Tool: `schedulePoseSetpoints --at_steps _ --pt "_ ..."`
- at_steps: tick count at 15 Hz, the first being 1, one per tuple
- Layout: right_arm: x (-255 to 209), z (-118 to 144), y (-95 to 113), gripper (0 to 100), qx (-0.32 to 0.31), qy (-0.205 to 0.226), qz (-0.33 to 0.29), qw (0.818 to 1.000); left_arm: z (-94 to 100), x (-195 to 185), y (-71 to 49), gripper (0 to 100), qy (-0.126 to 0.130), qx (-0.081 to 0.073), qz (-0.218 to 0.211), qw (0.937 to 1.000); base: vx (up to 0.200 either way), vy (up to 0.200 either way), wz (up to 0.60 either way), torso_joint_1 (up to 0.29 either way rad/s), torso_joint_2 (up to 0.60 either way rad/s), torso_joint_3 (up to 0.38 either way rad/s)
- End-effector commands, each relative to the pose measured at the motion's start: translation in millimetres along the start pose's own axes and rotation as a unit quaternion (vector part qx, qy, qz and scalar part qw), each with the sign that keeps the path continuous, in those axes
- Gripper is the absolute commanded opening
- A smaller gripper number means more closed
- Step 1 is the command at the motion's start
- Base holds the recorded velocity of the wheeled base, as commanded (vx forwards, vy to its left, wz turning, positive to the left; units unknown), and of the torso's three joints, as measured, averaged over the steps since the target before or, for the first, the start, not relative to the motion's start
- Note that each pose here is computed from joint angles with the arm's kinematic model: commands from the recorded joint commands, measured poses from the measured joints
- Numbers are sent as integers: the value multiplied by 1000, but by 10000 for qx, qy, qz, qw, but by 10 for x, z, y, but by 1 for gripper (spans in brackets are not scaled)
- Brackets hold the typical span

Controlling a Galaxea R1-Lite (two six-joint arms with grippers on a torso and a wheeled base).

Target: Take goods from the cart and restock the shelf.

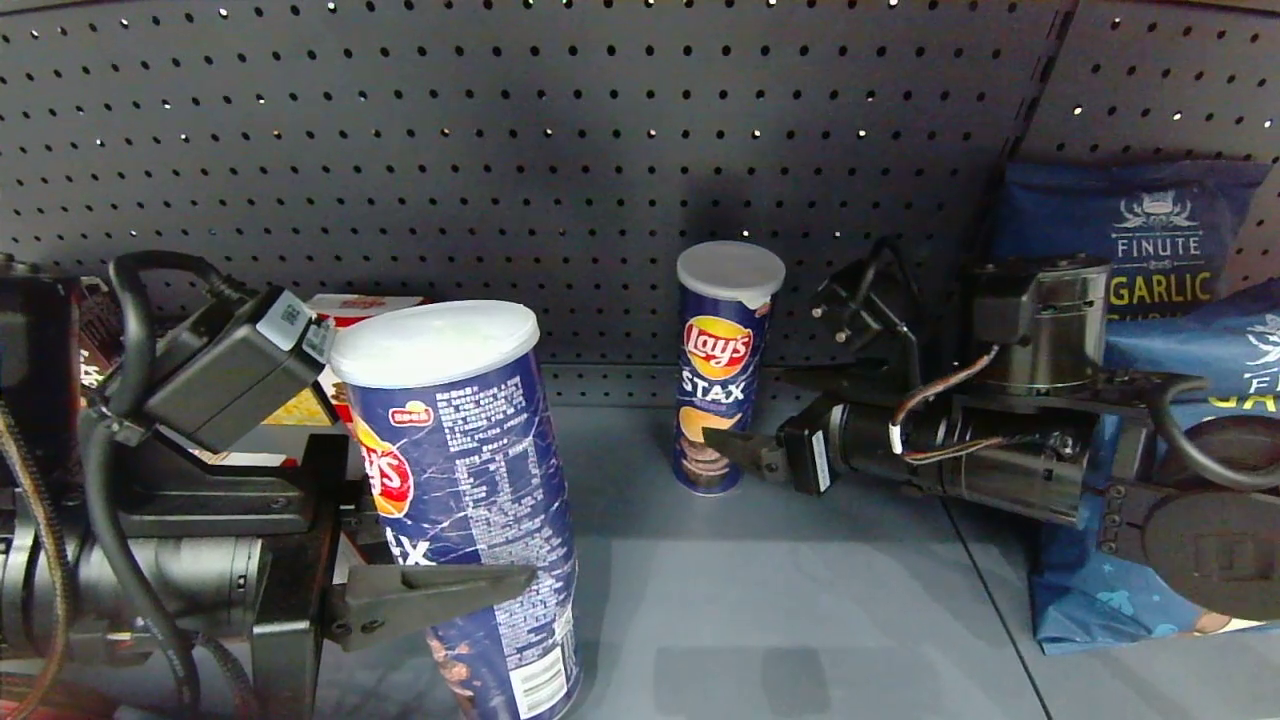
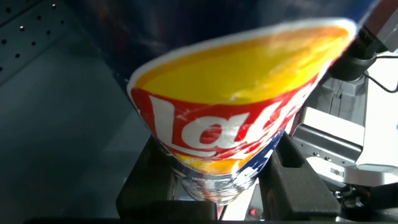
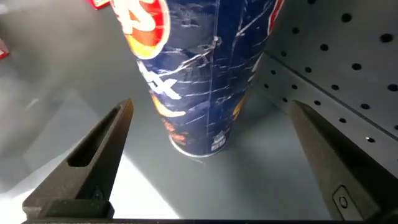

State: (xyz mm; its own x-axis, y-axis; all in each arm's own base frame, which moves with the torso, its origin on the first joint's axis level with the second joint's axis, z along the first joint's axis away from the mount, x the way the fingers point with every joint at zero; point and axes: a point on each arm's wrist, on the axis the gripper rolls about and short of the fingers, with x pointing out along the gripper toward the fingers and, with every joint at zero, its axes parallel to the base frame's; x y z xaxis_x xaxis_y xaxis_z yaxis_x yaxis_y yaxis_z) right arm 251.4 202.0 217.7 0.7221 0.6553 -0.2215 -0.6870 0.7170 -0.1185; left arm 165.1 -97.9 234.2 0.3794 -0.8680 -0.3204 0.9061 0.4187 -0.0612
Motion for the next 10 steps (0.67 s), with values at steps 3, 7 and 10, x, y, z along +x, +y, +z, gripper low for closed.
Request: schedulePoseSetpoints --at_steps 3,7,10 --pt "136 -52 -18 100 10 85 2 10000 -1 3 4 0 3 -3 1 10000 0 0 0 0 0 0" --pt "267 -77 -24 100 13 130 8 9999 -5 4 4 0 9 -8 -1 10000 0 0 0 0 0 0" --pt "333 -116 -22 100 16 182 23 9998 -5 2 6 0 9 -18 7 10000 0 0 0 0 0 0"
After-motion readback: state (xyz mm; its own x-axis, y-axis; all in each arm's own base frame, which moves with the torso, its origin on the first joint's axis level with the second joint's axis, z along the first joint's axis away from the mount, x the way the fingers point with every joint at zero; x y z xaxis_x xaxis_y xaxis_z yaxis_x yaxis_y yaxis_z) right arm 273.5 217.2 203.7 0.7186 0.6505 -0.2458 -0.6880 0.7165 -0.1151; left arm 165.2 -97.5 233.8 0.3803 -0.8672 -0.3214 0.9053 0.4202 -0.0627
